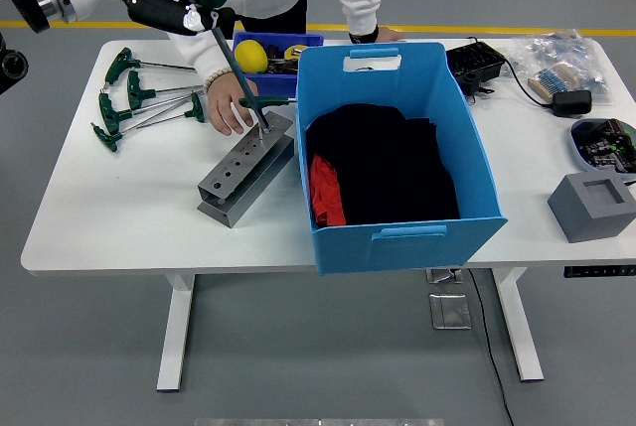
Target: Lift tool from toolbox,place it in box,lift tool from toolbox,place it in box
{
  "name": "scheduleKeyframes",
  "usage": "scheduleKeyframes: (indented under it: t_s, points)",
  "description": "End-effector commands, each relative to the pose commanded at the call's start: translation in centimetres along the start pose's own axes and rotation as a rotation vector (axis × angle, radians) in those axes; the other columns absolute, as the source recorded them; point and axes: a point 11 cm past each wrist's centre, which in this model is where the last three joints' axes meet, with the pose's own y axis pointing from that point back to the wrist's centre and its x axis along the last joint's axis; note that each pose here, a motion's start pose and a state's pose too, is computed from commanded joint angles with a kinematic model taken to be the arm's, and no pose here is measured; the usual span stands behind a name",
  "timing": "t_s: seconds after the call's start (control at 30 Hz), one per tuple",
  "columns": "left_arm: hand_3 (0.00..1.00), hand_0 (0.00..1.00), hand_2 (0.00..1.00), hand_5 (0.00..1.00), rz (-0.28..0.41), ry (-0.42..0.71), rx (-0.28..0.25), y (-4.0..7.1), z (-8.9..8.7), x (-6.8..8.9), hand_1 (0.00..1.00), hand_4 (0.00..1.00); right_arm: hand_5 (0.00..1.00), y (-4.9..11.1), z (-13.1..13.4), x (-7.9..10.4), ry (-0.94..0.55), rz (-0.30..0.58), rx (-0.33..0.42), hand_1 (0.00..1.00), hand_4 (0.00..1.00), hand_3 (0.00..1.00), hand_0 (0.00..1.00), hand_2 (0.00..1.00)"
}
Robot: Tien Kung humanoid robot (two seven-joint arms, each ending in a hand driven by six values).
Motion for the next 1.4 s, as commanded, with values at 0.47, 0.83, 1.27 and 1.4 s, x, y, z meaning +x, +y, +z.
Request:
scheduleKeyframes:
  t_s: [0.47,0.83,1.27,1.4]
  points:
    - [0.012,0.144,0.002,0.454,-0.044,0.145,-0.142,-5.2,6.2,-5.1,0.002,0.628,0.722,0.0,0.7,-0.1,0.026,-0.003,-0.018,0.661,0.936,0.649,0.672,0.745]
    - [0.015,0.154,0.002,0.446,-0.168,0.127,-0.165,-8.1,8.5,-11.0,0.002,0.622,0.723,0.0,0.2,0.0,0.039,-0.003,-0.007,0.661,0.937,0.649,0.672,0.745]
    - [0.116,0.202,0.092,0.412,-0.259,0.133,-0.154,-10.4,9.8,-14.0,0.049,0.64,0.721,0.0,-0.7,0.6,0.049,0.009,0.013,0.659,0.936,0.649,0.673,0.744]
    - [0.13,0.214,0.101,0.403,-0.297,0.122,-0.172,-11.0,11.1,-15.2,0.058,0.652,0.721,0.0,-0.8,0.7,0.054,0.013,0.016,0.658,0.936,0.646,0.673,0.744]
